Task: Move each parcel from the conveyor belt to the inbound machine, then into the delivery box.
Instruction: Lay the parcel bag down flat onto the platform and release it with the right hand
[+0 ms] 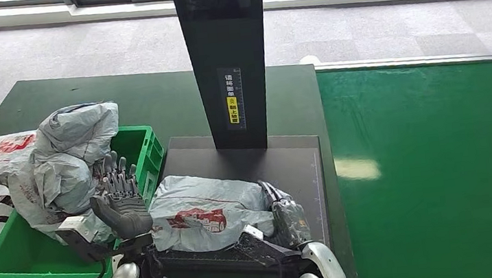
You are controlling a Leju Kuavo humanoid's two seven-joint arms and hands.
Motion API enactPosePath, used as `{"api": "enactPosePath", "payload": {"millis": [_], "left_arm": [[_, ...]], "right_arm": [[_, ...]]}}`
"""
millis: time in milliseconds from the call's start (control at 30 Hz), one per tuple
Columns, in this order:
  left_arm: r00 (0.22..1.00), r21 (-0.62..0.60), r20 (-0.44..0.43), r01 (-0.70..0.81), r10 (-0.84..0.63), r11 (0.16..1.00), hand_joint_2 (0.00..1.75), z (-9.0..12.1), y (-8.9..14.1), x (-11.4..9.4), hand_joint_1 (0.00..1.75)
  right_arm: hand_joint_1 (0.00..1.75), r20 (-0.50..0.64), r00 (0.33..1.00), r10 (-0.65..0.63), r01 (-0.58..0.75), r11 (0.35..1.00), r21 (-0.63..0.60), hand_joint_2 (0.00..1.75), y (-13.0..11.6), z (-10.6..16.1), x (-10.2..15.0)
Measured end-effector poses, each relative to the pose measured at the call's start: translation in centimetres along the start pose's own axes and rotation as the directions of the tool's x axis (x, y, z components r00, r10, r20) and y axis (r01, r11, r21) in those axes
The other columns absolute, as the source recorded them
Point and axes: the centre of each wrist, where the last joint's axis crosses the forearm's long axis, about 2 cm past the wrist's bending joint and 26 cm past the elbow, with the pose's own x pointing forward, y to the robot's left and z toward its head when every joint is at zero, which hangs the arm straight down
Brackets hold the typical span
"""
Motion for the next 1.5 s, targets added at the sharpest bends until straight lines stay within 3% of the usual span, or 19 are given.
{"api": "enactPosePath", "payload": {"millis": [200, 300, 400, 533, 767, 900, 967, 1033, 1100, 1300, 1400, 1500], "left_arm": [[0.994, -0.127, 0.021, 0.11, -0.108, 0.986, 0.0, 0.1, -0.6, -0.1, 0.0], [0.992, -0.145, 0.028, 0.129, -0.126, 0.981, 0.0, 0.1, -0.9, -0.1, 0.0], [0.971, -0.164, 0.073, 0.237, -0.228, 0.958, 0.0, 0.0, -1.2, 0.0, 0.0], [0.891, -0.201, 0.155, 0.451, -0.426, 0.87, 1.75, -0.1, -2.3, 0.3, 0.0], [0.83, -0.248, 0.2, 0.558, -0.521, 0.792, 1.75, 0.1, -3.3, 0.4, 0.0], [0.692, -0.427, 0.316, 0.715, -0.649, 0.554, 1.75, 1.6, -5.6, 0.3, 0.0], [0.681, -0.442, 0.326, 0.723, -0.656, 0.531, 0.87, 1.7, -5.9, 0.3, 0.0], [0.632, -0.462, 0.345, 0.758, -0.694, 0.461, 0.87, 1.9, -6.1, 0.2, 0.0], [0.541, -0.48, 0.379, 0.809, -0.751, 0.341, 1.75, 2.2, -6.5, 0.0, 0.0], [0.254, -0.521, 0.457, 0.853, -0.852, -0.025, 1.75, 3.1, -7.0, -2.2, 0.0], [0.185, -0.57, 0.47, 0.81, -0.863, -0.137, 1.75, 3.9, -6.5, -3.3, 0.0], [0.151, -0.599, 0.476, 0.776, -0.866, -0.195, 1.75, 4.5, -6.0, -4.2, 0.0]], "right_arm": [[0.0, 0.007, 0.996, 0.089, -0.087, 0.989, -0.116, 1.75, -2.3, 0.4, 0.6], [0.0, 0.018, 0.995, 0.099, -0.095, 0.984, -0.153, 1.75, -3.2, 0.4, 0.9], [0.0, 0.037, 0.995, 0.096, -0.086, 0.974, -0.211, 1.75, -3.8, 0.7, 1.0], [0.0, 0.043, 0.994, 0.1, -0.082, 0.947, -0.312, 1.75, -4.8, 1.2, 1.1], [0.0, 0.047, 0.993, 0.107, -0.082, 0.922, -0.378, 1.75, -5.6, 1.7, 1.4], [0.0, 0.073, 0.989, 0.128, -0.07, 0.845, -0.53, 1.75, -8.0, 3.0, 2.4], [0.0, 0.078, 0.988, 0.13, -0.068, 0.839, -0.54, 1.75, -8.3, 3.1, 2.5], [0.0, 0.09, 0.987, 0.135, -0.063, 0.831, -0.553, 1.75, -8.5, 3.2, 2.6], [0.0, 0.112, 0.983, 0.148, -0.059, 0.822, -0.567, 1.75, -8.8, 3.4, 2.7], [0.0, 0.157, 0.972, 0.175, -0.046, 0.796, -0.604, 1.75, -9.8, 3.2, 3.3], [0.0, 0.164, 0.97, 0.177, -0.04, 0.788, -0.614, 1.75, -10.0, 3.0, 3.4], [0.0, 0.175, 0.968, 0.18, -0.033, 0.783, -0.622, 1.75, -10.2, 2.9, 3.5]]}}
